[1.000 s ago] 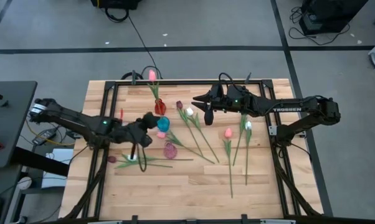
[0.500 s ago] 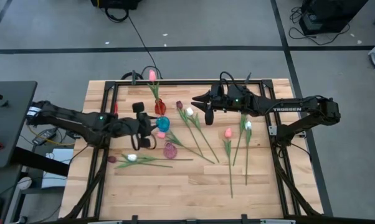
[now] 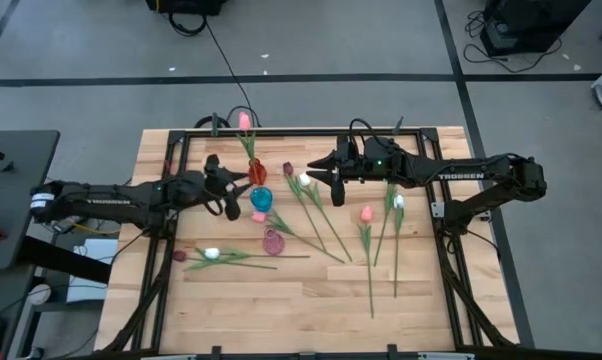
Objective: Sort flowers into vase by color
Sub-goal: Put the left pink flower into the blue vase, then put the bottom left white flower into the red vase
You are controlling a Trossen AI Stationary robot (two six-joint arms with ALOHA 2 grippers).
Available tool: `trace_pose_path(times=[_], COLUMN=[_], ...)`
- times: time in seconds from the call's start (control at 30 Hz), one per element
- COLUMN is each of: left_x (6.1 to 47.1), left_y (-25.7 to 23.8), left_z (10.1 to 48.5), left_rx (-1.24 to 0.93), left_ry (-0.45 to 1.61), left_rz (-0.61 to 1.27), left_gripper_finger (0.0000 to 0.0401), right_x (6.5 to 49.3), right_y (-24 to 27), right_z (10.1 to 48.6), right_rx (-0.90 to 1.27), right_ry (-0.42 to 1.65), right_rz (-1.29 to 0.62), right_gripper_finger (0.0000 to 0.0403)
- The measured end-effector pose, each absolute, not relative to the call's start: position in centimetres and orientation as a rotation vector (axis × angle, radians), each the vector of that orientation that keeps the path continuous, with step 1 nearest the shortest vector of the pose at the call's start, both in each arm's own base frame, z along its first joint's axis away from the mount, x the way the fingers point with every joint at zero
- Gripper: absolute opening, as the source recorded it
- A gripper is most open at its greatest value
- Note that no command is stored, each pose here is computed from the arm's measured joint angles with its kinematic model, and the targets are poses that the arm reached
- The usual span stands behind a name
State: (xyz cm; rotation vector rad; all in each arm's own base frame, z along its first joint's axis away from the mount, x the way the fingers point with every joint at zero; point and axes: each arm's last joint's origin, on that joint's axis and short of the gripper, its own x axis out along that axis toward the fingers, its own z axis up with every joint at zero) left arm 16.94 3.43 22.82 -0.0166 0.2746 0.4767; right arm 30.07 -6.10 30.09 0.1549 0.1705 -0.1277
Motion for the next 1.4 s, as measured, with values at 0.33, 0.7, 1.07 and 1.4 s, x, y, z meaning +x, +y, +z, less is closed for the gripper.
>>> trace_pose_path(times=[0.33,0.7,1.07,1.4], left_x=[17.1,17.4,18.6,18.7], left_y=[6.5,9.4,9.1,8.4], left_z=[21.1,20.6,20.7,20.4], left_rx=[-0.128,-0.212,-0.160,-0.092], left_ry=[0.212,0.161,0.098,0.134], left_rz=[0.496,0.321,0.029,0.047], left_gripper_finger=[0.0147,0.0147,0.0147,0.0147], right_x=[30.2,30.2,30.2,30.2], right_y=[-5.6,-5.4,-5.3,-5.3], right_z=[30.1,30.1,30.0,30.0], right_rx=[0.178,0.177,0.189,0.210], right_ry=[0.170,0.173,0.180,0.179], right_rz=[-0.106,-0.099,-0.098,-0.101], right_gripper_finger=[0.0119,0.0119,0.0119,0.0119])
